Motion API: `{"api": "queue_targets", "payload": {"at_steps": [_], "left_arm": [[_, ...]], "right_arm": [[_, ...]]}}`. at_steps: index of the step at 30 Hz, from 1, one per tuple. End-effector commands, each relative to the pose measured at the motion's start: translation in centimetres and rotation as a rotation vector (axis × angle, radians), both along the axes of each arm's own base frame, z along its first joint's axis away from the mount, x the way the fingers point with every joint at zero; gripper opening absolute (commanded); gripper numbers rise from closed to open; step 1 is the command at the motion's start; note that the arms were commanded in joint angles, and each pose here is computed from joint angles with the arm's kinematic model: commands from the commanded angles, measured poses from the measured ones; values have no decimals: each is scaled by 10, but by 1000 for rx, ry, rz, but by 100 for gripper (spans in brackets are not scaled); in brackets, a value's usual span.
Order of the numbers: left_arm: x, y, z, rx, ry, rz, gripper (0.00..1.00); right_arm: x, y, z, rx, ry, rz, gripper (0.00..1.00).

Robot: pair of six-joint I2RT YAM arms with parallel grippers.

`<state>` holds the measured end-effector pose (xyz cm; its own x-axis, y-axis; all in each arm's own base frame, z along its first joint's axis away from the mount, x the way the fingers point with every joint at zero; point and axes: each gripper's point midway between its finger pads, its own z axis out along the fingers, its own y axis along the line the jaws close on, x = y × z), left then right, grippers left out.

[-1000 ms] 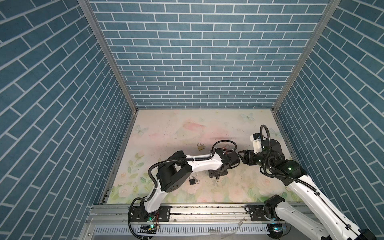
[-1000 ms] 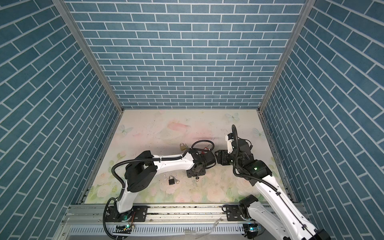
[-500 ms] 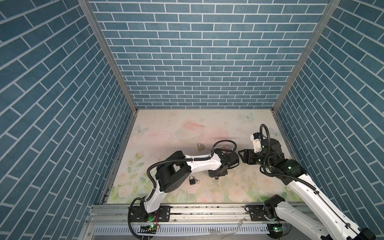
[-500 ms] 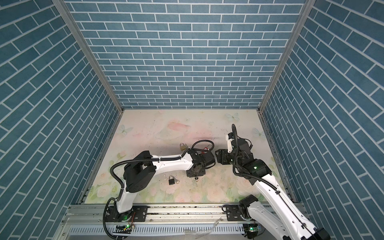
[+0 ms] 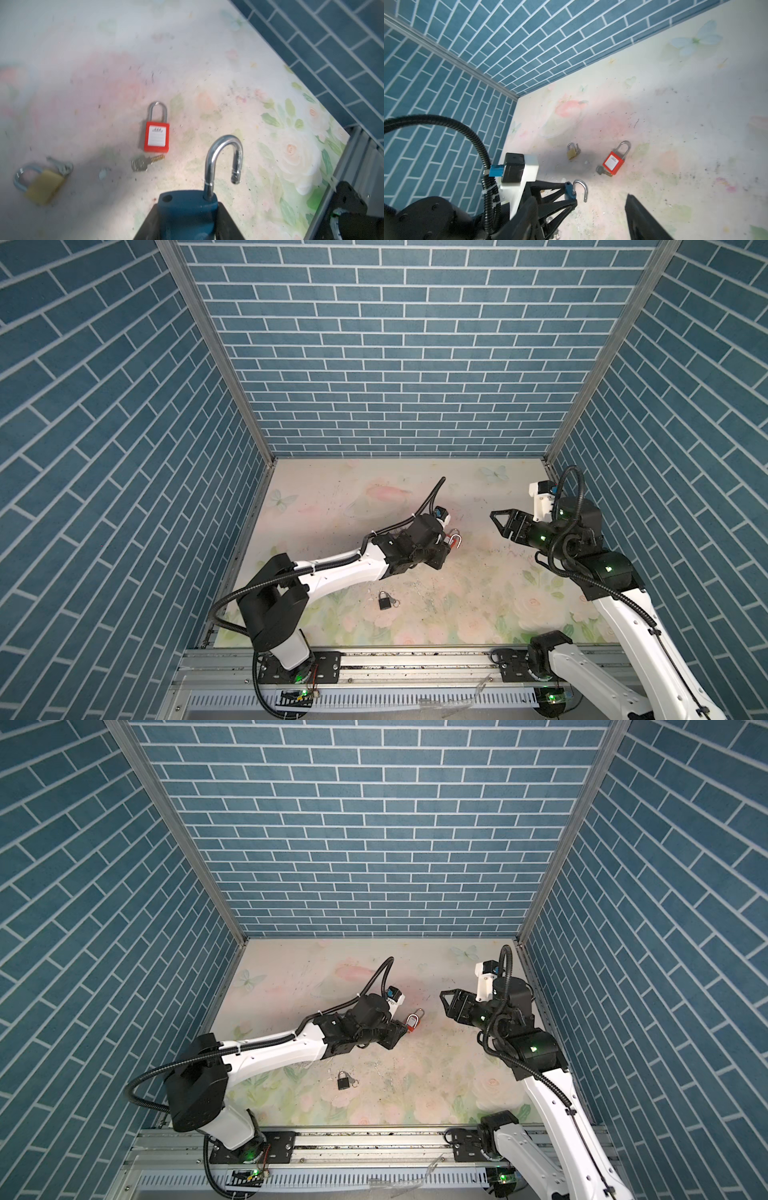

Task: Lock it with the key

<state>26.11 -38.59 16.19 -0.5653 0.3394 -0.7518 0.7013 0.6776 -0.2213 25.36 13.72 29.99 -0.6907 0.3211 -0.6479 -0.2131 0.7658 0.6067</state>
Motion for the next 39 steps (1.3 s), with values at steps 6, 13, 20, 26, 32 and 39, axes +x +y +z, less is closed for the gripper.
{"api": "queue_targets", "payload": {"at_steps": [6,13,20,26,32,39], "left_arm": [[-21,8,51,99,-614,-421,6],[-14,15,61,121,-772,-399,5],[-5,11,64,117,-782,-341,4],[0,8,68,130,-797,-313,4],[0,2,69,135,-807,-315,3],[-6,-4,68,125,-801,-333,3]], "right_arm": [[-45,47,-12,252,301,280,65],[-58,57,-24,394,413,301,58],[-59,61,-42,451,490,296,57],[-59,65,-49,495,523,305,57],[-50,68,-55,516,528,296,57],[-43,71,-64,530,537,298,51]]}}
